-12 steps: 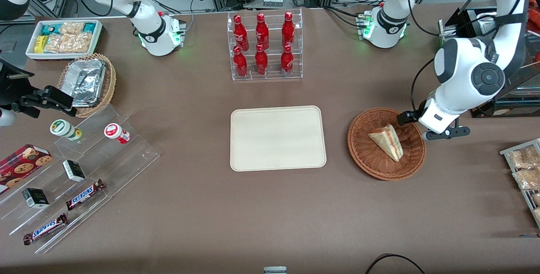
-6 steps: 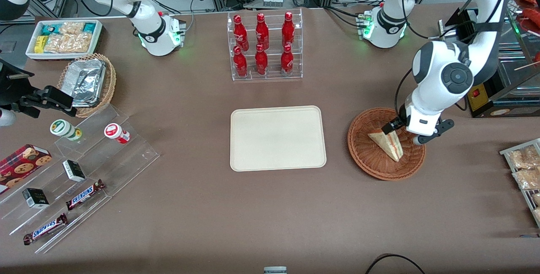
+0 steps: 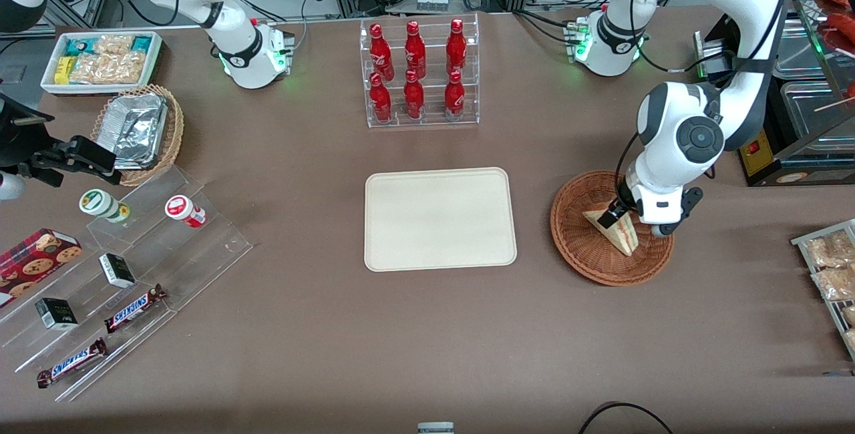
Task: Place sandwich from basket to tray
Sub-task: 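Lower the left gripper and close it on the wrapped sandwich, then lift the sandwich and carry it over the cream tray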
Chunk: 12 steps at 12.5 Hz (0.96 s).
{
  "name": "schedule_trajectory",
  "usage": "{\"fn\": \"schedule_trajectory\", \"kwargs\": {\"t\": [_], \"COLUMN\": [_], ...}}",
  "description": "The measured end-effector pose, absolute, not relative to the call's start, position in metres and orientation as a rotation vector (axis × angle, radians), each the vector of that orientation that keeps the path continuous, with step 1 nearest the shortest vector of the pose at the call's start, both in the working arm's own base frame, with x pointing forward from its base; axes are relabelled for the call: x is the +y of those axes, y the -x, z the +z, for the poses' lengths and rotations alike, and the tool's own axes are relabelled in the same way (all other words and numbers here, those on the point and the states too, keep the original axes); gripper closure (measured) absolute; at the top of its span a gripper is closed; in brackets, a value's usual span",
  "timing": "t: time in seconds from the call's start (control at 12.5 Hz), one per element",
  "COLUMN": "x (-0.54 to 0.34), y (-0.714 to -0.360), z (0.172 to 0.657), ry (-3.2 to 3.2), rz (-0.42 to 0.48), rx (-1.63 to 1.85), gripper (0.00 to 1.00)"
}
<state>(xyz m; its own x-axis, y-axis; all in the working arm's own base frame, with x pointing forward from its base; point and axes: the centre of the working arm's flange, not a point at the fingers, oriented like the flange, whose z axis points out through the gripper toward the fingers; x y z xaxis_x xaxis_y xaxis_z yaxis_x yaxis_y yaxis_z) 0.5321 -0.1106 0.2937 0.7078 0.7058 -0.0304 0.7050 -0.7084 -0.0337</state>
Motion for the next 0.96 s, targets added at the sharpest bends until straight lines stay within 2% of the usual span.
{"fn": "schedule_trajectory", "kwargs": {"t": [0.48, 0.64, 0.96], "x": [-0.106, -0.106, -0.105], "y": [-0.534, -0.533, -0.533], "z": [0.254, 0.243, 0.248], "ry": [2.867, 2.858, 2.852], "rz": [0.086, 0.105, 0.119], "rx": [-1.21, -1.21, -1.208], "gripper": [0.0, 0.05, 0.53]}}
